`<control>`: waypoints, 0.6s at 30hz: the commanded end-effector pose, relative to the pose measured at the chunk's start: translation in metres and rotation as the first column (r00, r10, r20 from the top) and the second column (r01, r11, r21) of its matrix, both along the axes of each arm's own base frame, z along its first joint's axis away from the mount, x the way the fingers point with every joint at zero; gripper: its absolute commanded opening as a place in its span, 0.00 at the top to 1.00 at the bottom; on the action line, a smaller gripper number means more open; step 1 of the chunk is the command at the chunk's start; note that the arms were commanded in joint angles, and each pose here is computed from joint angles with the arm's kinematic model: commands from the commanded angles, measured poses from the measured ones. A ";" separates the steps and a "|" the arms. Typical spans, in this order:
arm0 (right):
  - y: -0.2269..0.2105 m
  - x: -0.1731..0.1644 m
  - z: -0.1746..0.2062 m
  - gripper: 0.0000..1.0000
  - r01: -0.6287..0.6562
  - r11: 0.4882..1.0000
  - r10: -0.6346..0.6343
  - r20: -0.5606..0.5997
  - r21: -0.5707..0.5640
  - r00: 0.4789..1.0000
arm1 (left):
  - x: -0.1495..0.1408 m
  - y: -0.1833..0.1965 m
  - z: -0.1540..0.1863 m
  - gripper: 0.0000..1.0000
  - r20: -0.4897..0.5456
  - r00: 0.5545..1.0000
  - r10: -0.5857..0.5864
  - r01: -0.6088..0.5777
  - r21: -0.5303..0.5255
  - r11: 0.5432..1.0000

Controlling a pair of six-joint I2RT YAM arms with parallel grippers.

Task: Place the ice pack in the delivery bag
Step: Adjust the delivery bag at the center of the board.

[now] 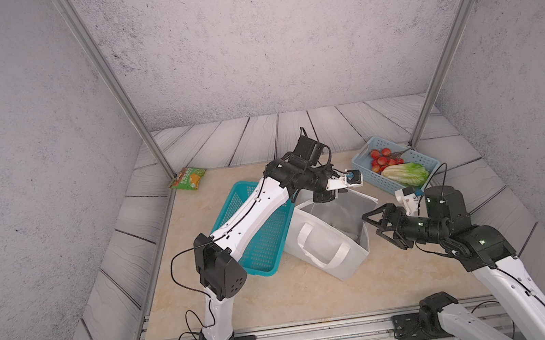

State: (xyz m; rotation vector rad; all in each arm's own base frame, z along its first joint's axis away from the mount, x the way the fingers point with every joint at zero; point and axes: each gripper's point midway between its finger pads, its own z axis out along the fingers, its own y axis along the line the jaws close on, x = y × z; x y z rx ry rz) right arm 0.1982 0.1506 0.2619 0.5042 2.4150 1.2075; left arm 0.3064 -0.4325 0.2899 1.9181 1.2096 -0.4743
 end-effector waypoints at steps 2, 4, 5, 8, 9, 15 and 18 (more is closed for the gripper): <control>0.001 -0.009 -0.019 0.16 0.007 0.991 -0.023 -0.123 -0.130 0.992 | -0.006 0.003 0.005 1.00 -0.048 0.999 0.007 -0.008 -0.004 1.000; 0.003 -0.007 -0.025 0.23 0.002 0.983 -0.028 -0.143 -0.181 0.989 | -0.009 0.003 0.008 1.00 -0.069 0.998 0.010 -0.011 -0.014 1.000; 0.003 -0.006 -0.026 0.26 -0.001 0.979 -0.029 -0.143 -0.204 0.989 | -0.009 0.002 0.009 1.00 -0.079 0.997 0.014 -0.015 -0.016 1.000; -0.003 -0.004 -0.029 0.44 -0.005 0.954 -0.042 -0.149 -0.299 0.988 | -0.011 0.004 0.011 1.00 -0.093 0.995 0.029 -0.030 -0.013 0.999; -0.004 -0.004 -0.029 0.52 -0.010 0.948 -0.039 -0.147 -0.318 0.988 | -0.011 0.005 0.011 1.00 -0.098 0.995 0.033 -0.035 -0.010 0.999; -0.019 0.002 -0.018 1.00 -0.022 0.895 -0.009 -0.069 -0.445 0.998 | -0.015 0.016 0.022 1.00 -0.138 0.987 0.080 -0.082 -0.005 0.997; -0.042 0.007 -0.004 1.00 0.014 0.834 -0.014 0.005 -0.552 1.000 | -0.023 0.026 0.028 1.00 -0.193 0.976 0.103 -0.106 -0.001 0.994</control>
